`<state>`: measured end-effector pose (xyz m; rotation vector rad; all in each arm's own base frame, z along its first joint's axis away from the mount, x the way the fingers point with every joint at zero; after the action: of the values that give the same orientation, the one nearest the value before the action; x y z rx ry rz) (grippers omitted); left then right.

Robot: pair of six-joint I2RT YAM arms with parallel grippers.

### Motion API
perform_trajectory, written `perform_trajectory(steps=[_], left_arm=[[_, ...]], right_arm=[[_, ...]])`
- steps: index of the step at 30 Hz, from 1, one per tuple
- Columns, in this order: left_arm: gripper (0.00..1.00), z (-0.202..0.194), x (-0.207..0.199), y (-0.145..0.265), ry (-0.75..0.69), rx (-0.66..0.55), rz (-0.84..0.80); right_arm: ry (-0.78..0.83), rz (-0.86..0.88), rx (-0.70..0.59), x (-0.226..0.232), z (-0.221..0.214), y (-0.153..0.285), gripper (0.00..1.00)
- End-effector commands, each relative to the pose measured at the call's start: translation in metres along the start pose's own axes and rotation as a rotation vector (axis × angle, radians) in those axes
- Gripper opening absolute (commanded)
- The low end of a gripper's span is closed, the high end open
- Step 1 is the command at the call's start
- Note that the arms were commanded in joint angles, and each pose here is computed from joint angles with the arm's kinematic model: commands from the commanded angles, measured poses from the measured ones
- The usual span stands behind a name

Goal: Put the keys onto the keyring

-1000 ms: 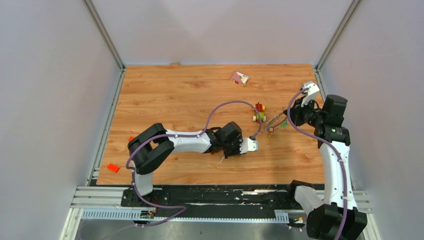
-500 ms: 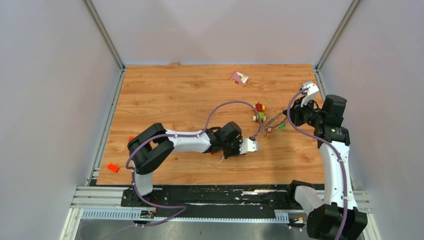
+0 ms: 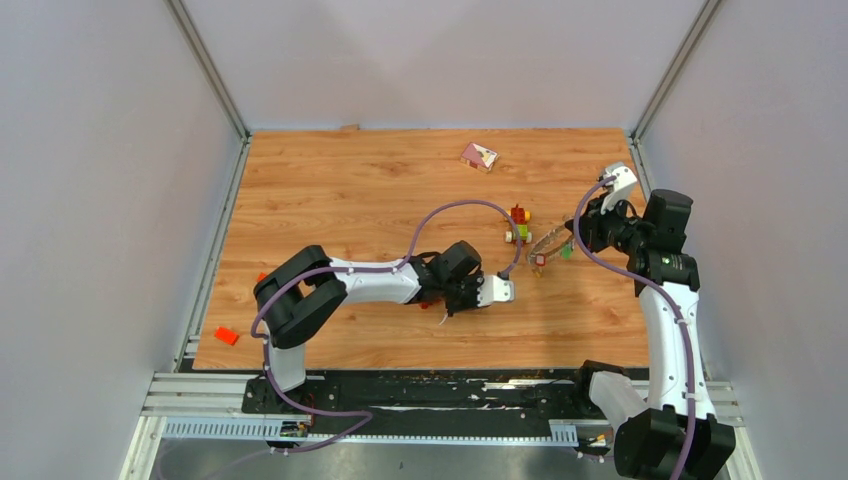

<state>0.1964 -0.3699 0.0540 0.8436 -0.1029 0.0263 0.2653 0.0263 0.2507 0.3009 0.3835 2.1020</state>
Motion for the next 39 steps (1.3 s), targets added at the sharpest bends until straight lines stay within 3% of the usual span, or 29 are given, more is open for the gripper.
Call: perform_trajectory(steps=[1,6,13,19,28,39], left_arm=[[0.11,0.006,-0.002,0.013,-0.007,-0.026,-0.019],[0.0,0.014,0.0,0.023,-0.007,-0.064,-0.032],[0.0,0.017,-0.001,0.027,-0.014,-0.086,-0.05],[0.17,0.01,-0.001,0.024,-0.008,-0.07,-0.052],[0.22,0.005,0.0,0.018,-0.007,-0.046,-0.057],[0.4,-0.002,-0.016,0.027,-0.094,-0.054,-0.144]], right_arm=[[0.053,0.015,-0.074,0.002,0.018,0.001,0.0],[0.052,0.018,-0.074,0.002,0.018,0.0,0.0],[0.05,0.022,-0.074,0.003,0.017,-0.001,0.0],[0.05,0.022,-0.072,0.003,0.017,-0.002,0.0],[0.052,0.023,-0.071,0.004,0.016,-0.002,0.0],[0.048,0.03,-0.068,0.004,0.014,-0.003,0.0]])
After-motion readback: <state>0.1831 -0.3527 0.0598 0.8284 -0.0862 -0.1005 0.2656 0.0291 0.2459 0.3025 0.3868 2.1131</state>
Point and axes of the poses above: each gripper's point midway between its finger pads, its own y axis back along the fingers, its own x axis along the line the jaws close on, z = x × y, the point moved 4 cm from there along y, back along the fingers, and after that the axes turned 1 degree about y, right-handed, at the moved point
